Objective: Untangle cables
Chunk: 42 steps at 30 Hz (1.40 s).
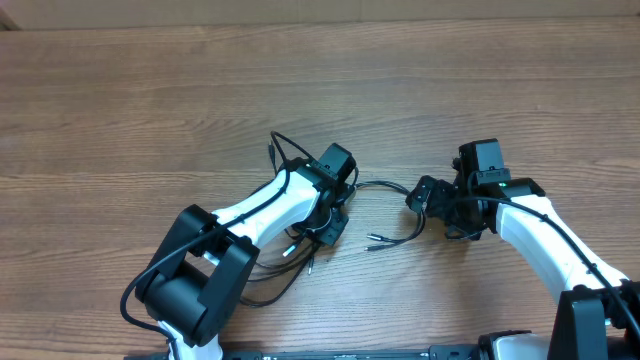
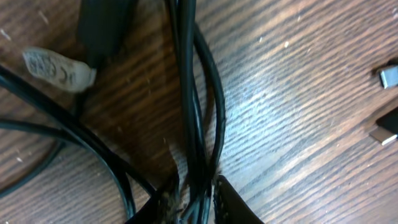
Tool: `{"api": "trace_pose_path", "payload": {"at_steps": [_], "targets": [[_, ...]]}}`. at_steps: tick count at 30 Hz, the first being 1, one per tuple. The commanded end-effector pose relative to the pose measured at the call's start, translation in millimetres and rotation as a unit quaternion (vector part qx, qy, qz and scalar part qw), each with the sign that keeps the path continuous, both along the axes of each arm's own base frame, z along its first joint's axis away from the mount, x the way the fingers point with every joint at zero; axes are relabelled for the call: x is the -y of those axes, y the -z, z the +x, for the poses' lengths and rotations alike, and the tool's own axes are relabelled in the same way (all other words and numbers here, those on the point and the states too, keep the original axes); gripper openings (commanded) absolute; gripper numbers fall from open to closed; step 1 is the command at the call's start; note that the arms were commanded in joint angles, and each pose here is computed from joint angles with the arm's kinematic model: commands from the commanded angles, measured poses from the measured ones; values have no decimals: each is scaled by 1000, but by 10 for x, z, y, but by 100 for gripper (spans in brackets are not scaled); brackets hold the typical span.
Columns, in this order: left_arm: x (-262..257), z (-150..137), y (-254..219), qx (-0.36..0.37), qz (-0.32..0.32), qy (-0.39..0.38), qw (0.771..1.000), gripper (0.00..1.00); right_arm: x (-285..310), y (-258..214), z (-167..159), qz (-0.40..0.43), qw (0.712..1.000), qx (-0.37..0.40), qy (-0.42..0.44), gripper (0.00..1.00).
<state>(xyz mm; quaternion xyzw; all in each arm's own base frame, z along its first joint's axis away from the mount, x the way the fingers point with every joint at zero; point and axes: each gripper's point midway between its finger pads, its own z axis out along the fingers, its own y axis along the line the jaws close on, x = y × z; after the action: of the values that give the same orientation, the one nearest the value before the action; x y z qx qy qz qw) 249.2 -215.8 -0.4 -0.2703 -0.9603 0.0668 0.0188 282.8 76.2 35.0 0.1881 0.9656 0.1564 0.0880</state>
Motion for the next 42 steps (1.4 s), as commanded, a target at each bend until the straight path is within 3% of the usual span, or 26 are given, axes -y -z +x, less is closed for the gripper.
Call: {"api": "trace_pose_path", "payload": {"at_steps": [1,34,42], "targets": [[-8,-84,11,-12,2,10,1000,20,2,3,-7,2,1000,2,-1,100],[-8,-80,11,-11,1,9,1000,19,2,4,-8,2,1000,2,-1,100],[-7,-78,11,-11,1,9,1000,5,2,3,-8,2,1000,2,-1,100]]}}
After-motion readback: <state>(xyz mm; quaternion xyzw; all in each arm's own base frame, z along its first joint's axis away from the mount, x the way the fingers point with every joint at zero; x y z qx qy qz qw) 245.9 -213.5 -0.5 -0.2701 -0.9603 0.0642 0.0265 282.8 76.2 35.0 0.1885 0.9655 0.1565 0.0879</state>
